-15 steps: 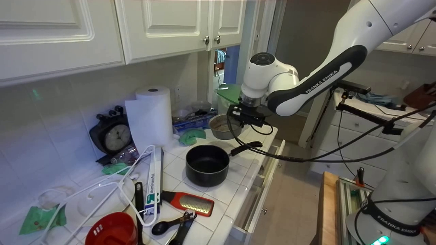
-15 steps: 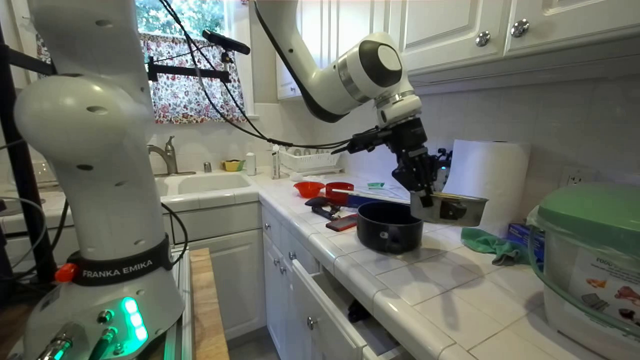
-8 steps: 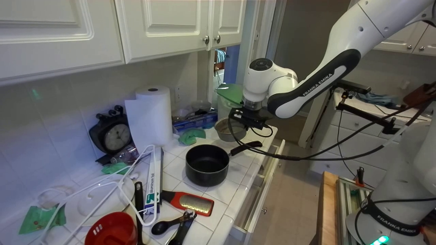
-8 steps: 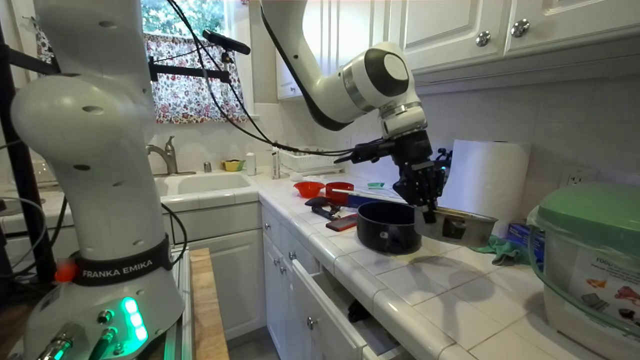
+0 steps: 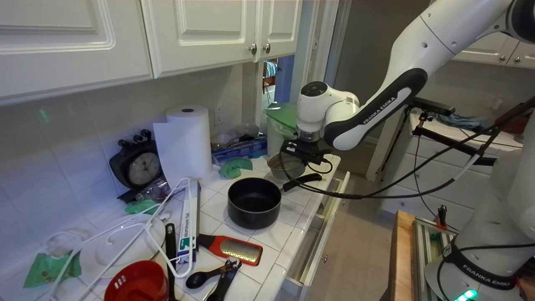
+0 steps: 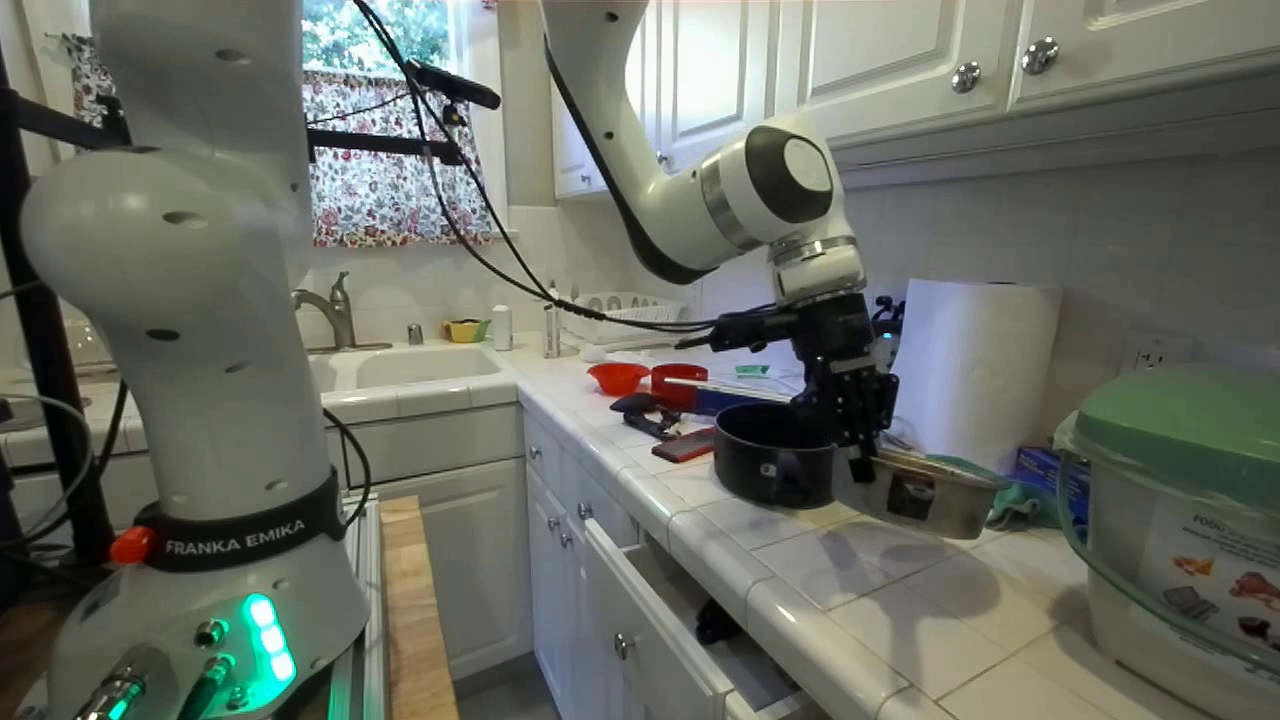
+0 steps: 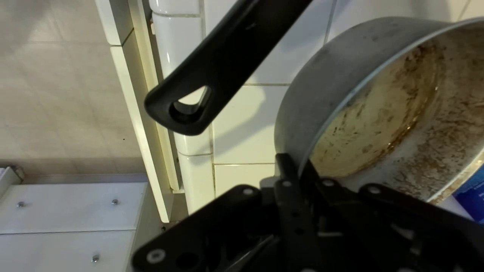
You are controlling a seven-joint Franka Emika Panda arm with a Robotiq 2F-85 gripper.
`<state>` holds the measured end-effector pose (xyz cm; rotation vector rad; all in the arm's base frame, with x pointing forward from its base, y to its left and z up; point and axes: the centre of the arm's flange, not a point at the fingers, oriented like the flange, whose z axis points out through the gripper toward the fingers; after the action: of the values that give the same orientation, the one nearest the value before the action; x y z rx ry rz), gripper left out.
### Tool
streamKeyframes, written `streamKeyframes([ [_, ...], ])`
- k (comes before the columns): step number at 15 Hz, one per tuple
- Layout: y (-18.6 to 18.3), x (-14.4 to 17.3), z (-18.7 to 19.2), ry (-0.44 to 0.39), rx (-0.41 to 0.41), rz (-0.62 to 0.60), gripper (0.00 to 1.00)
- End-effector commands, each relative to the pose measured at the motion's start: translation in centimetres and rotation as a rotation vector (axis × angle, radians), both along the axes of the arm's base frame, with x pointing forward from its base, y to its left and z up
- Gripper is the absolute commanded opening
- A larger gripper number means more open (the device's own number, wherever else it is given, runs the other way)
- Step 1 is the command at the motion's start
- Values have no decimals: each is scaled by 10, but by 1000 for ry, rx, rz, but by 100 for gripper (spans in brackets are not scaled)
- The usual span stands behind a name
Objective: Remove the silver pot from the inside of the black pot
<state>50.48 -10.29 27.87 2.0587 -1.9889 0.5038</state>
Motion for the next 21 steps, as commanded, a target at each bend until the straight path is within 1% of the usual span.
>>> streamKeyframes([
  [1,-5,15,-12,19,-20,0,4],
  [10,-19,21,-32,57,3,-9,4],
  [21,-19,25,-41,73,17,-5,5],
])
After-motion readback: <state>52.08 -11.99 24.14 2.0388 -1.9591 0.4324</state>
